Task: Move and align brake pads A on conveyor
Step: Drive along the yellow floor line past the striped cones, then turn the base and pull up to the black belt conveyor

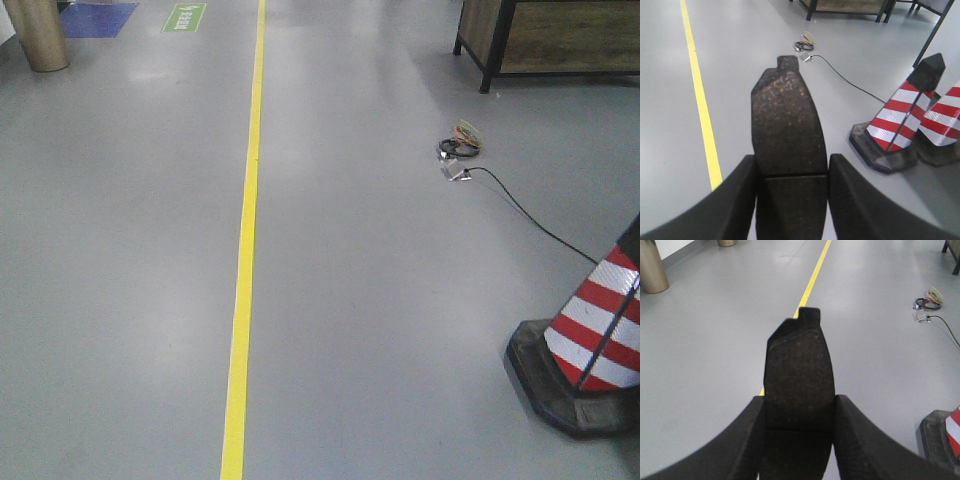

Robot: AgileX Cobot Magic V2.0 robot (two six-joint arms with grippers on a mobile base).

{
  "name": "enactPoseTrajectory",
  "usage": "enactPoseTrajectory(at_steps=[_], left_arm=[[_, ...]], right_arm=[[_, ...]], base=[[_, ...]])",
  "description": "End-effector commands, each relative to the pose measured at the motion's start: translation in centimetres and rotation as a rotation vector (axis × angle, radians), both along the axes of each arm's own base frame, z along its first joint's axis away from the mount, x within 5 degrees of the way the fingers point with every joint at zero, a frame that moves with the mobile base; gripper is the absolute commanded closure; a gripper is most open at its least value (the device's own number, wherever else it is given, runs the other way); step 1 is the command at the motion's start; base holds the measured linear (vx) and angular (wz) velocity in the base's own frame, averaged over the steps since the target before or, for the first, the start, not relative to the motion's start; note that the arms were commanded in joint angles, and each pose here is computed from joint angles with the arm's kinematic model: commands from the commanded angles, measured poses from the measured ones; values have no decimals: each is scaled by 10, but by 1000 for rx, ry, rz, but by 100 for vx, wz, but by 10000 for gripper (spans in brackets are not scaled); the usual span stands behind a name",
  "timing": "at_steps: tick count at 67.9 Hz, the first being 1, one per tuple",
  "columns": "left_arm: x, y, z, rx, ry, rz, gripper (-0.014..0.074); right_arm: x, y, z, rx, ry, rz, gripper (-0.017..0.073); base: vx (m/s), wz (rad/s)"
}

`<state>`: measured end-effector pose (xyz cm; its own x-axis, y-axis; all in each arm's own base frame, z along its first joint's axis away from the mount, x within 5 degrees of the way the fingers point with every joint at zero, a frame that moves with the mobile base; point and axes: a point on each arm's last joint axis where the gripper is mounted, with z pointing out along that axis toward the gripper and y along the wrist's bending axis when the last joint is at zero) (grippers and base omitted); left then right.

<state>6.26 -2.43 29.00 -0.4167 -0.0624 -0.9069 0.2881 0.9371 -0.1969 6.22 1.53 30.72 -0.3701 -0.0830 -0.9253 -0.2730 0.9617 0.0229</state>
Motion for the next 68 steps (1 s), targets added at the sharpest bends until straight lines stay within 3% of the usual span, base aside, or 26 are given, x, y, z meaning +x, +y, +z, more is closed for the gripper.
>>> enactPoseTrajectory(at_steps=[1, 34, 68], left_arm=[[2, -2, 17, -45, -102, -7, 599], [2, -2, 17, -45, -103, -7, 599], [2, -2, 17, -45, -103, -7, 599]], right_arm=[[2, 1, 16, 16, -111, 9, 564], [2, 1, 16, 16, -111, 9, 564], [2, 1, 16, 16, -111, 9, 564]], base=[[56, -6], [48, -16], [26, -81]])
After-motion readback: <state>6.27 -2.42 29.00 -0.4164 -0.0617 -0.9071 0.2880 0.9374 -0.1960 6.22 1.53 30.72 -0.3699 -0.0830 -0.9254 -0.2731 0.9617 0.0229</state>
